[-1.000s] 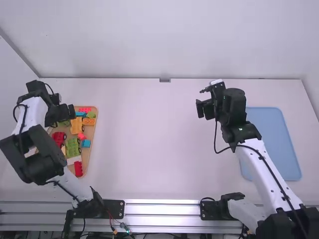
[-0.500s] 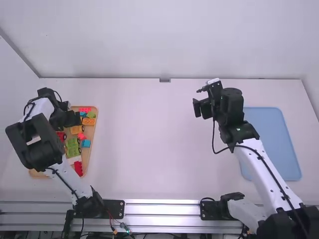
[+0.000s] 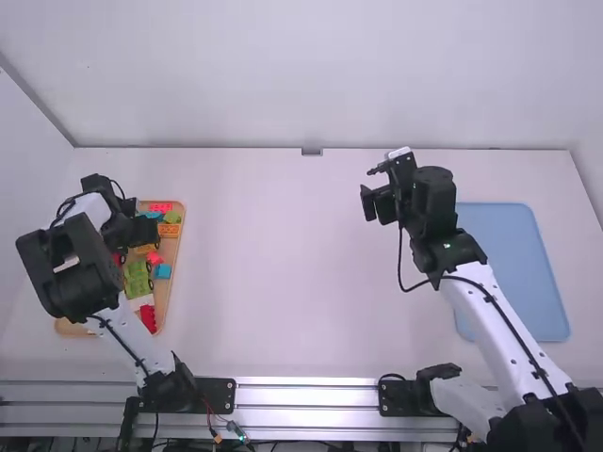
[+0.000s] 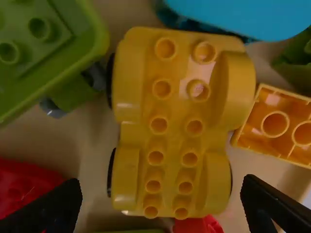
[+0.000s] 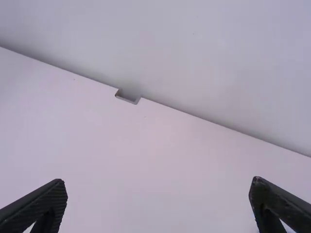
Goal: Assemble lego blocks to make yellow taxi
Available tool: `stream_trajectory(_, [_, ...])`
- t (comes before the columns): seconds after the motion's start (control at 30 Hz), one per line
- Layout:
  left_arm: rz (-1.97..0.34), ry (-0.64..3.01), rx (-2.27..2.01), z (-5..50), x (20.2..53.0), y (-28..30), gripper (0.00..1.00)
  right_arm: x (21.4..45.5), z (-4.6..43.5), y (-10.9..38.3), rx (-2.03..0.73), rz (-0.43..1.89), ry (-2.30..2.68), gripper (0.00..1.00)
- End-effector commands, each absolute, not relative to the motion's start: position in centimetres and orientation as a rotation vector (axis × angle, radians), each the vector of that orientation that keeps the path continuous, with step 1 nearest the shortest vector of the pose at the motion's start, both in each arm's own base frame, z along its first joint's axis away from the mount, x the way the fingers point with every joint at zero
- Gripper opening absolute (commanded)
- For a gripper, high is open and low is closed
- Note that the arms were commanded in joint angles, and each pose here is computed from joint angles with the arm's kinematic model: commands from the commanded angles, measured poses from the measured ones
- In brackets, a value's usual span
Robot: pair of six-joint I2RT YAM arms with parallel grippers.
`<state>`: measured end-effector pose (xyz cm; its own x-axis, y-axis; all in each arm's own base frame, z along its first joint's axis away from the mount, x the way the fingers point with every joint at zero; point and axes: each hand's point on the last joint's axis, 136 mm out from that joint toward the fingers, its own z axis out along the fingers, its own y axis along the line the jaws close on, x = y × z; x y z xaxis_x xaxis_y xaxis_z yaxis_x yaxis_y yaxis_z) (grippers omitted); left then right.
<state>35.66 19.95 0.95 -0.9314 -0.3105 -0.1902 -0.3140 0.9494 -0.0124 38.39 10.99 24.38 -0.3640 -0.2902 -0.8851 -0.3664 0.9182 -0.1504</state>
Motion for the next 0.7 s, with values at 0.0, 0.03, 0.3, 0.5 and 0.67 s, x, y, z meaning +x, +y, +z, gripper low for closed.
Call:
stream_trajectory(0.0, [0.022, 2.927, -0.432, 0.3, 35.9, 18.8, 0.86, 38.9, 25.7, 11.0, -0.464, 0.086, 1.946, 0.99])
stream_trajectory(0.03, [0.048, 2.921, -0.447, 0.1, 36.1, 18.7, 0.86, 38.8, 25.7, 11.1, -0.468, 0.088, 1.947, 0.99])
stream_trajectory(0.3, [0.144, 2.941, -0.517, -0.3, 35.5, 18.7, 0.83, 38.9, 25.6, 10.5, -0.453, 0.079, 1.954, 0.99])
stream_trajectory(0.5, [0.162, 2.918, -0.656, -0.4, 34.9, 19.6, 0.81, 38.9, 25.6, 10.7, -0.458, 0.08, 1.952, 0.99])
stream_trajectory(0.67, [0.128, 2.886, -0.692, -0.3, 35.6, 19.2, 0.78, 38.9, 25.6, 10.6, -0.456, 0.08, 1.953, 0.99])
